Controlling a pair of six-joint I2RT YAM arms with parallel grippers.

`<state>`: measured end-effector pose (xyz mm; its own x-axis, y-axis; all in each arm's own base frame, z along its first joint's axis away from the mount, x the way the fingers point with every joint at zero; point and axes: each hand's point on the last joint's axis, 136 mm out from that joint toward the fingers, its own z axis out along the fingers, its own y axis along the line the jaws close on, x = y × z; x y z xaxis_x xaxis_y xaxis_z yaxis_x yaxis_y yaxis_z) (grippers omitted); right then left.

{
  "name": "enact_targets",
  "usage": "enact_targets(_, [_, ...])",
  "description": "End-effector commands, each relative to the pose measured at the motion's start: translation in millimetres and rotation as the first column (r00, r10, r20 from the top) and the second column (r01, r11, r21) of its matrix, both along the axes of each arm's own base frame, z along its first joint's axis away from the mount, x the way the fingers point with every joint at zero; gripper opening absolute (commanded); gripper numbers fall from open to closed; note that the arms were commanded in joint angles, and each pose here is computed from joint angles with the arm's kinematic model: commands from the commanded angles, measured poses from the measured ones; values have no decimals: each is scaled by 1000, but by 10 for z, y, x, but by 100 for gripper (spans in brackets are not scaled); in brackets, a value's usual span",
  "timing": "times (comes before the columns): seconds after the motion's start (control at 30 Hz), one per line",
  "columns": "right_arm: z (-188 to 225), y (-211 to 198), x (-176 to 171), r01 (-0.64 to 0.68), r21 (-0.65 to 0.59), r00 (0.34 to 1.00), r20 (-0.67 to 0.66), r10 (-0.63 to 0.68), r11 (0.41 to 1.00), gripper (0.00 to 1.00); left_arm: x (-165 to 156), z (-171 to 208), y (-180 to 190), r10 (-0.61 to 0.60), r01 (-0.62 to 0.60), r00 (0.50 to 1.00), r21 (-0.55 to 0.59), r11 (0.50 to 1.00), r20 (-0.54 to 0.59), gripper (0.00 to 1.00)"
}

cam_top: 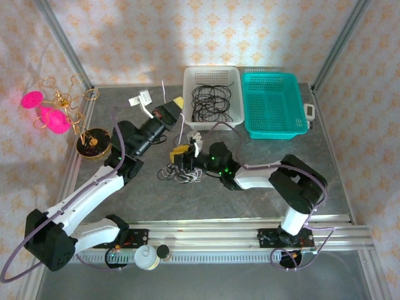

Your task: Untangle the cables

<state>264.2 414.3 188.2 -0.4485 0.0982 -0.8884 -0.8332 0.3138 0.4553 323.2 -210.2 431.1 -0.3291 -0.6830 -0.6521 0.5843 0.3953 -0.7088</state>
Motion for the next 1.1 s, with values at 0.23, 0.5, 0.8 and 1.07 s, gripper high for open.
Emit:
enact_targets(0.23, [-289, 241, 180, 9, -11, 1000, 25, -8, 1000, 35, -225, 580, -113, -79, 65, 991, 124, 990, 107, 0])
enact_targets(0.5, [-763, 92, 340, 131, -130, 990, -26, -135, 983, 33, -261, 1161, -54, -31, -12, 975, 194, 981, 220, 0])
enact_targets(0.8, [-1081, 58, 323, 136, -166, 985, -87, -151, 977, 14, -161, 1592, 21, 50, -117, 954, 212, 970, 296, 0])
enact_targets(1.07, [-1269, -29, 405, 197, -226, 966, -119, -228, 954, 15, -167, 1945, 51, 79, -161, 923, 191, 968, 376, 0])
